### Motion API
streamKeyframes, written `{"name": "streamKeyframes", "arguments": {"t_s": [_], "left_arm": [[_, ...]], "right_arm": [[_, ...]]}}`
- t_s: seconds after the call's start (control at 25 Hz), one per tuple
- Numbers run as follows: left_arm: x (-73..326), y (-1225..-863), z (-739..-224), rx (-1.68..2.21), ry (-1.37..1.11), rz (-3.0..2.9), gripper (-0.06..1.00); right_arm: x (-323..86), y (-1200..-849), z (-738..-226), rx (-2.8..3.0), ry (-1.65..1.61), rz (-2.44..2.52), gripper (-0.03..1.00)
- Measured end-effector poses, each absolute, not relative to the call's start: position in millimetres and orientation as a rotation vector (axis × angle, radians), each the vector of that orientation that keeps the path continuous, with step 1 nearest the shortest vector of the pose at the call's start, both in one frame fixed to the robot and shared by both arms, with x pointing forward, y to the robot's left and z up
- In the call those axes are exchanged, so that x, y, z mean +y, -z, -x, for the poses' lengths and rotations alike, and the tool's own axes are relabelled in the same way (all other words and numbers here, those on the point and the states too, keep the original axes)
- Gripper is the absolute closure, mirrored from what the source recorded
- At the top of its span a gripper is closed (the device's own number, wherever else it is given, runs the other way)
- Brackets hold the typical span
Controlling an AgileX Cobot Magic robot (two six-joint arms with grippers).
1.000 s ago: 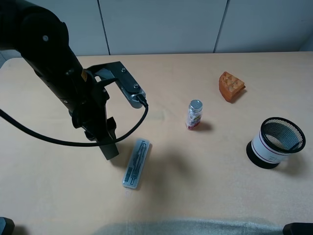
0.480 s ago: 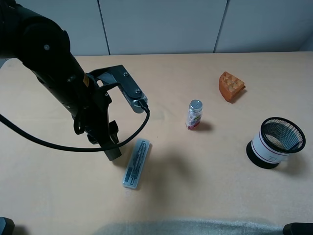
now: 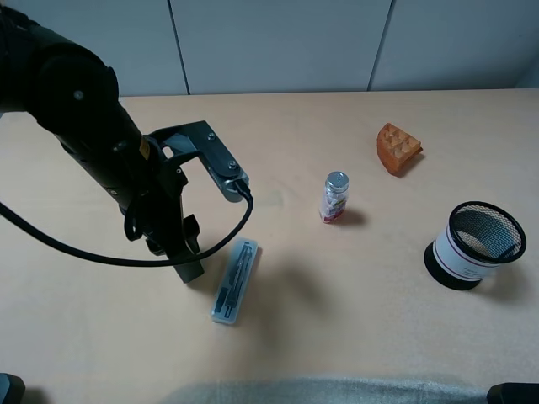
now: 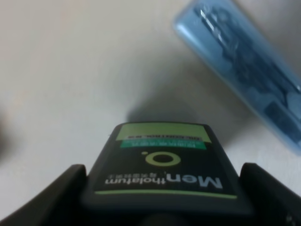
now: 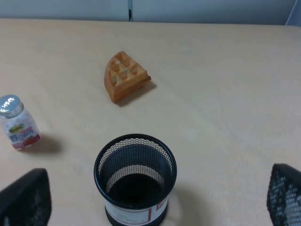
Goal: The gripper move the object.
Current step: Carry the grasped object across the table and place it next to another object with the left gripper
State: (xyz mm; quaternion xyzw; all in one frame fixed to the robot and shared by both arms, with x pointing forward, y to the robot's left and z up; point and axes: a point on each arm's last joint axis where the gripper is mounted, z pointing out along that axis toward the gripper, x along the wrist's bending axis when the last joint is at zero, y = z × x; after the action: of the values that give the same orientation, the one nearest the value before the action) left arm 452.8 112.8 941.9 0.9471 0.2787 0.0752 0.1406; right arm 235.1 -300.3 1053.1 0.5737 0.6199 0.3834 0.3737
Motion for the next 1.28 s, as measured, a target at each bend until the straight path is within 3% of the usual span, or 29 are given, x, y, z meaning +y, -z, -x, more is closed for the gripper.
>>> {"name": "streamKeyframes", "arguments": {"t_s": [0.36, 0.84, 1.28], "left_arm": [[112.8, -940.8, -453.1, 0.800, -0.232, -2.723, 0.29], [112.0, -941.3, -454.1, 0.796, -0.243, -2.710, 0.12], [110.1, -947.3, -456.0, 0.801, -0.223, -2.732, 0.10]], "right_arm": [[-300.3, -1053.1, -235.1, 1.588, -0.982, -1.469, 0.28], [-300.3, -1053.1, -235.1, 1.588, -0.982, -1.469, 0.28], [-300.3, -1053.1, -235.1, 1.588, -0.982, -1.469, 0.28]]}}
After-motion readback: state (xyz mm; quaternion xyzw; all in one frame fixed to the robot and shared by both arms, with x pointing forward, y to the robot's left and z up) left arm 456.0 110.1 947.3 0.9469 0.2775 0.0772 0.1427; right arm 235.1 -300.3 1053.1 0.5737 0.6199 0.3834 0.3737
